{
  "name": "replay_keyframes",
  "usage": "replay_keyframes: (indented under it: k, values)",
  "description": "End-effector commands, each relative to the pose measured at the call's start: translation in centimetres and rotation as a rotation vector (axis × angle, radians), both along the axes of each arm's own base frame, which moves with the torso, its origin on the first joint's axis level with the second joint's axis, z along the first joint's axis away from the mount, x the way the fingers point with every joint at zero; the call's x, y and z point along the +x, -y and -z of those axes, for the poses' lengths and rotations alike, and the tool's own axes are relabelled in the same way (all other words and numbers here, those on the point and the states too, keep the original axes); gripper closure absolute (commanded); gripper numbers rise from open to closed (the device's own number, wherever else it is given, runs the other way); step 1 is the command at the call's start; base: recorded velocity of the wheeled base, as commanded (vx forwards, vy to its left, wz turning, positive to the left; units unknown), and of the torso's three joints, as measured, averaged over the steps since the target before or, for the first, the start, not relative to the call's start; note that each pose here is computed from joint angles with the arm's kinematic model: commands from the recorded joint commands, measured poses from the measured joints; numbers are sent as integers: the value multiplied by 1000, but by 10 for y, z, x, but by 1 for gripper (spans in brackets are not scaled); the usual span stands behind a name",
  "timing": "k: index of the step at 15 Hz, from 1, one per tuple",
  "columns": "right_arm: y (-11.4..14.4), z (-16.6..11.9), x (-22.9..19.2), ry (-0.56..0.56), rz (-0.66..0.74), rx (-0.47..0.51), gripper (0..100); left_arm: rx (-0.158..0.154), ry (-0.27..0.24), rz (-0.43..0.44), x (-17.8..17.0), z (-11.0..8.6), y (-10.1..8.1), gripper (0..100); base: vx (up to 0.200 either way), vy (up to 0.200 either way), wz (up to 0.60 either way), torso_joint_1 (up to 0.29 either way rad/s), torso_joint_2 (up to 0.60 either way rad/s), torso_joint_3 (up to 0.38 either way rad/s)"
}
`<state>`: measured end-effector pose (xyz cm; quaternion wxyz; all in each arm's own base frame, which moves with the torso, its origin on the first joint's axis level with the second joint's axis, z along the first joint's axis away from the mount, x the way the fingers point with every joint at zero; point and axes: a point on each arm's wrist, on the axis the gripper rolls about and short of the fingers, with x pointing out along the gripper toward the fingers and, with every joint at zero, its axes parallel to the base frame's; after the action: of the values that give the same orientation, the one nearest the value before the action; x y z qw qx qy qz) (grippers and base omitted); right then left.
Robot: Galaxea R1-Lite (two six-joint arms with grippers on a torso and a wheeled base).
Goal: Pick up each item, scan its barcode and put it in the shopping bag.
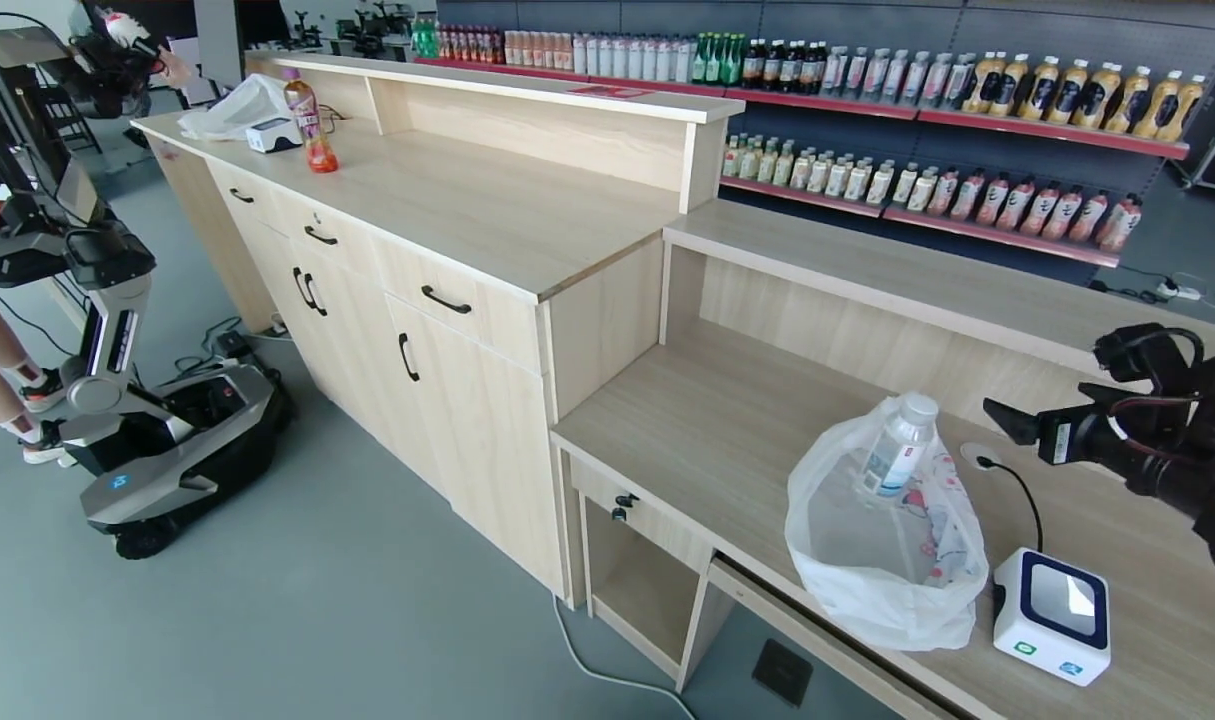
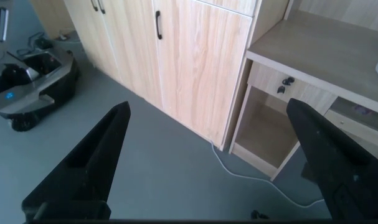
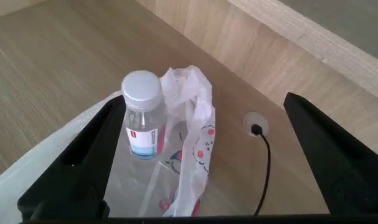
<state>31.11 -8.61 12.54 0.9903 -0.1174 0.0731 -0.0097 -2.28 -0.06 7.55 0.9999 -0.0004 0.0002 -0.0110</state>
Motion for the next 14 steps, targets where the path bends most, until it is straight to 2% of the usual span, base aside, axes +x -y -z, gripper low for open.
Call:
replay_keyframes:
  k: [1, 3, 5, 7, 9, 11, 12, 14]
  values:
    - [31, -55, -71, 30, 222, -65, 0, -1, -1, 0, 0, 0, 0, 0, 0, 0, -600, 7, -2, -2]
    - [44, -56, -81, -22, 375, -43, 0, -1, -1, 0, 0, 0, 0, 0, 0, 0, -600, -2, 2, 7]
    - [66, -43, -87, -121, 645, 29, 0, -1, -1, 0, 0, 0, 0, 0, 0, 0, -600, 7, 2, 2]
    - [90, -14, -97, -332, 864, 88, 0, -1, -1, 0, 0, 0, 0, 0, 0, 0, -600, 0, -2, 2]
    - [107, 6, -100, -432, 899, 89, 0, -1, -1, 0, 0, 0, 0, 0, 0, 0, 0, 0, 0, 0]
    - [127, 28, -103, -580, 880, -13, 0, -1, -1, 0, 0, 0, 0, 0, 0, 0, 0, 0, 0, 0]
    - [138, 36, -102, -627, 868, -57, 0, -1, -1, 0, 0, 0, 0, 0, 0, 0, 0, 0, 0, 0]
    - [152, 48, -97, -677, 813, -83, 0, -1, -1, 0, 0, 0, 0, 0, 0, 0, 0, 0, 0, 0]
